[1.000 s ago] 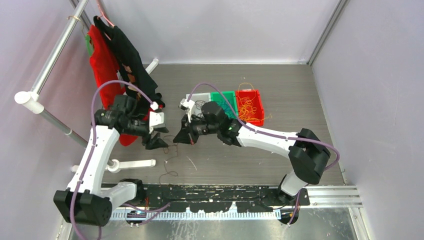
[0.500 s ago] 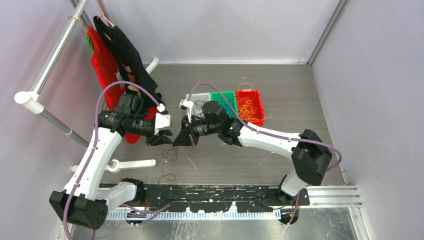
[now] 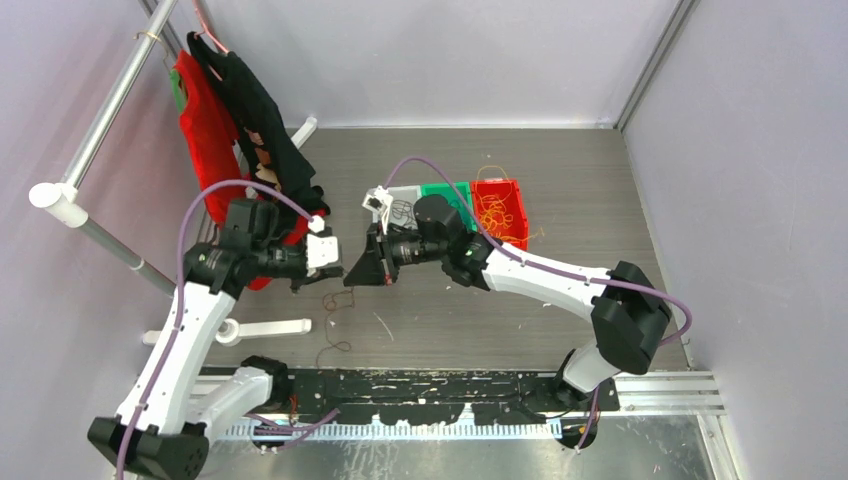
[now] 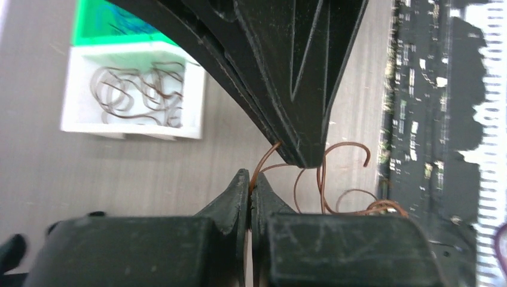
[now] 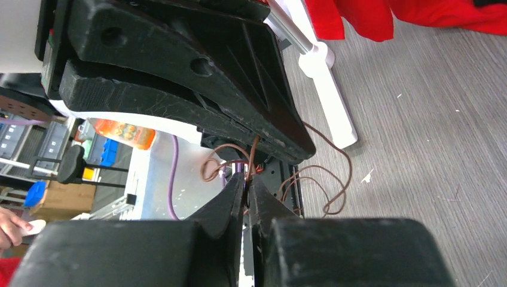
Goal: Untangle the cables
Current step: Pick up the cable at the center of the board.
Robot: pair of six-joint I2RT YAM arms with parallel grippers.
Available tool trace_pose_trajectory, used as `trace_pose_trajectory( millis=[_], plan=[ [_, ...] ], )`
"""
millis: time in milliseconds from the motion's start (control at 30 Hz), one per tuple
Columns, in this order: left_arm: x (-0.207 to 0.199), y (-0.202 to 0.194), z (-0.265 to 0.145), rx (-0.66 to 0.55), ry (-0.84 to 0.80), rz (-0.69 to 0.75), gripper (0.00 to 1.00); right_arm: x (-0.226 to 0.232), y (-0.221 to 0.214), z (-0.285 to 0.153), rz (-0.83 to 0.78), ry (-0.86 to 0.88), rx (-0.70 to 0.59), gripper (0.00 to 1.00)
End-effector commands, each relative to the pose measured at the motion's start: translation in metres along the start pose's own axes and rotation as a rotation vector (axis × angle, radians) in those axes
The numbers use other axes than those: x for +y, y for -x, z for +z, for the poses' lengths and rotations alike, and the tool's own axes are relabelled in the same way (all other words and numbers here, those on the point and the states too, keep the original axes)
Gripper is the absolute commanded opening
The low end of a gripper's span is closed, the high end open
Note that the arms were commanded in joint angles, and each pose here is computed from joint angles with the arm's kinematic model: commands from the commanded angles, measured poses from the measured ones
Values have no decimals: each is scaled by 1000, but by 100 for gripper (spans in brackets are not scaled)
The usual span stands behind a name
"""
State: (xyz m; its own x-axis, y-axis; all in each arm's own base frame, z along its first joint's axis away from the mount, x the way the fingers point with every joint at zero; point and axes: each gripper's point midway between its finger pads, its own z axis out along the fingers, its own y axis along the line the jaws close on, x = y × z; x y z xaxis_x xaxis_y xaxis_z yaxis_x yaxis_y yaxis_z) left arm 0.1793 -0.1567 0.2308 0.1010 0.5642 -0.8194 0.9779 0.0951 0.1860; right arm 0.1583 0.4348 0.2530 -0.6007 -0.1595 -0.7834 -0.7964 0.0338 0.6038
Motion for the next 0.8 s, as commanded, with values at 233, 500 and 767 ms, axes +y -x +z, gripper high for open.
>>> trace_pose_trajectory(
  millis=[233, 500, 767],
  plan=[
    [70, 79, -28, -238, 396, 48, 0, 22, 98, -20, 216, 178, -480, 32],
    [71, 98, -31, -280, 391, 16, 0, 10, 120, -32, 298, 183, -676, 28],
    [93, 119, -49, -293, 491, 93, 0, 23, 90, -27, 323, 274, -573, 24]
  ],
)
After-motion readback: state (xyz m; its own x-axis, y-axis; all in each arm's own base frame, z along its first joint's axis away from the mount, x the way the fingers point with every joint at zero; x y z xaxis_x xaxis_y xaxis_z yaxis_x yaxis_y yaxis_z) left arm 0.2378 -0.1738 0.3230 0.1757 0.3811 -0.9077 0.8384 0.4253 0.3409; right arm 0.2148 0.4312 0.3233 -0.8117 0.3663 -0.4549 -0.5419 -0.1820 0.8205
